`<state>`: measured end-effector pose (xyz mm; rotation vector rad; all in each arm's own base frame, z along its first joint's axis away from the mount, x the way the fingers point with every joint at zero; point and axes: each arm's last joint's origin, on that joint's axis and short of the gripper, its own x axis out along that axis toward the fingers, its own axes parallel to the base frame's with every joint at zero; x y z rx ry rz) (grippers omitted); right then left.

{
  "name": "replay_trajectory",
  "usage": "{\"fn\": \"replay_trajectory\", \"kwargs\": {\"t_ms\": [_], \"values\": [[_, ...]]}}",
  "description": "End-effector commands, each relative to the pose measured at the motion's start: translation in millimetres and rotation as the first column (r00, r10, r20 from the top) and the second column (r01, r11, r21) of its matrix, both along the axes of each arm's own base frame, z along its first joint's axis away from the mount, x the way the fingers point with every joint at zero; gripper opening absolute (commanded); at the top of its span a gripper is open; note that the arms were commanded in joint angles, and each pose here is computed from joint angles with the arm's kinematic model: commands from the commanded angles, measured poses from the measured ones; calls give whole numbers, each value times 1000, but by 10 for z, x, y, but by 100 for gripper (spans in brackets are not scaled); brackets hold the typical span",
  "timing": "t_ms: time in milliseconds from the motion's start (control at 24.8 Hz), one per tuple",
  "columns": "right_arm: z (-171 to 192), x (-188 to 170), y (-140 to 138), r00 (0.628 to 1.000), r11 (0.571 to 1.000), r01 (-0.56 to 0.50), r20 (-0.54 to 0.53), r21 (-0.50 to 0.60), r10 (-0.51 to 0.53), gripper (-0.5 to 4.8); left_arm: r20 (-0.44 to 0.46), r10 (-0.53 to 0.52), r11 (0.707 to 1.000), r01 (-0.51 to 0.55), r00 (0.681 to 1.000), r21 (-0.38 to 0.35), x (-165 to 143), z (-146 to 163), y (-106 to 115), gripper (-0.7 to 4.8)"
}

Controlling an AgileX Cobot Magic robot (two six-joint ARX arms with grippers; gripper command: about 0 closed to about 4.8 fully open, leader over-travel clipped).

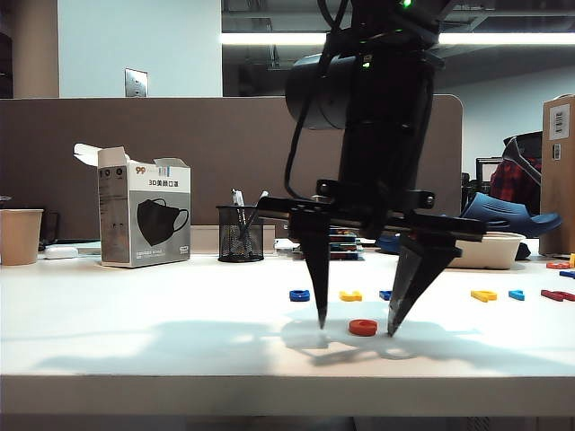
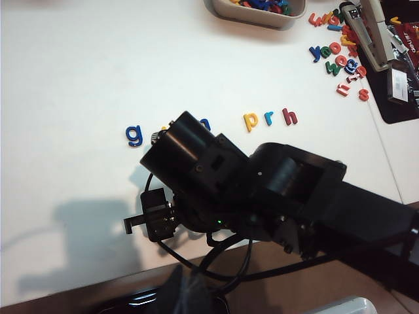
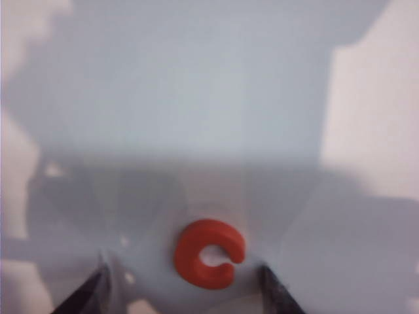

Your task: Select the appropriate letters from the row of letter magnets placed on the table to arrange into the word "cup".

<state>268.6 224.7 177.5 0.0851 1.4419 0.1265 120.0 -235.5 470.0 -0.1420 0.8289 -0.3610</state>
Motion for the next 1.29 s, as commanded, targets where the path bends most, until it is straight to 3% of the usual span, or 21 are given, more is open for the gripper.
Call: {"fn": "replay_trajectory", "kwargs": {"t_ms": [40, 241, 402, 845, 1288], "values": [[-1, 22, -50, 1000, 1000, -2, -3, -14, 2, 297, 12, 2, 1000, -2, 1000, -5, -2, 17, 8, -5], [22, 98, -122, 1000, 1000, -23, 10, -15, 23, 304, 12, 2, 1000, -2, 1000, -5, -2, 17, 8, -5], [208, 199, -111, 998, 999, -44, 44, -1, 44, 380, 12, 2, 1000, -2, 1000, -5, -2, 17, 8, -5], [897, 458, -119, 977, 998, -58, 205, -12, 59, 383, 12, 2, 1000, -2, 1000, -5, -2, 17, 8, -5], [1179, 604, -155, 964, 993, -109, 247, 52, 93, 383, 12, 3, 1000, -3, 1000, -4, -2, 16, 9, -5]]}}
